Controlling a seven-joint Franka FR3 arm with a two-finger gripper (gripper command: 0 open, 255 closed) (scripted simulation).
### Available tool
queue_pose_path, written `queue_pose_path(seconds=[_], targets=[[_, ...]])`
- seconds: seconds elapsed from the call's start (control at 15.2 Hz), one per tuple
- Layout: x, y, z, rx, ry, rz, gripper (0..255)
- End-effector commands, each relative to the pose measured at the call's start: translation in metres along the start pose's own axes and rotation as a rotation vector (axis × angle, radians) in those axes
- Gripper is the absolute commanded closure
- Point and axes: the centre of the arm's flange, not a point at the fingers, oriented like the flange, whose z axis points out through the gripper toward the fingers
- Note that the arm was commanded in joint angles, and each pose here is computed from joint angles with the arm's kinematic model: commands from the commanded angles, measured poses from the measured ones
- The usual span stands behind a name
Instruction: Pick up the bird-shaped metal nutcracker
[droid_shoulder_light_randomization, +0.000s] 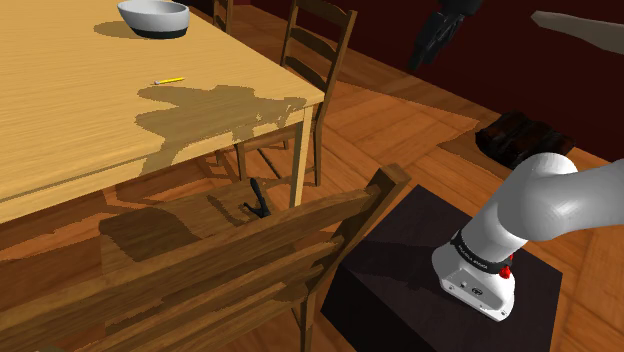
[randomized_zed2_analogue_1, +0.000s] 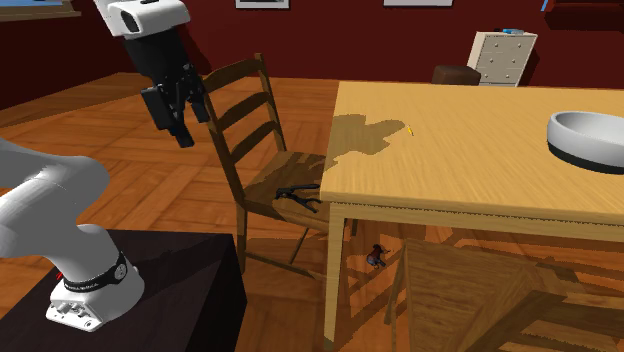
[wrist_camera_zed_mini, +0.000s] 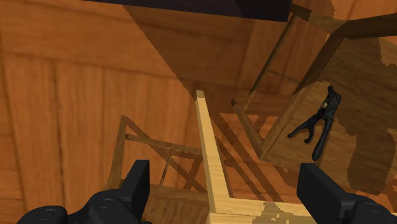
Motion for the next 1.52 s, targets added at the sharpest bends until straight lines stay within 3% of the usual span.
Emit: queue_pose_path(seconds=[0.0,1.45], targets=[[0.000,0.000,0.000,0.000,0.000,0.000,0],[0.032,-0.184,0.220,0.010,0.038,0.172,0]])
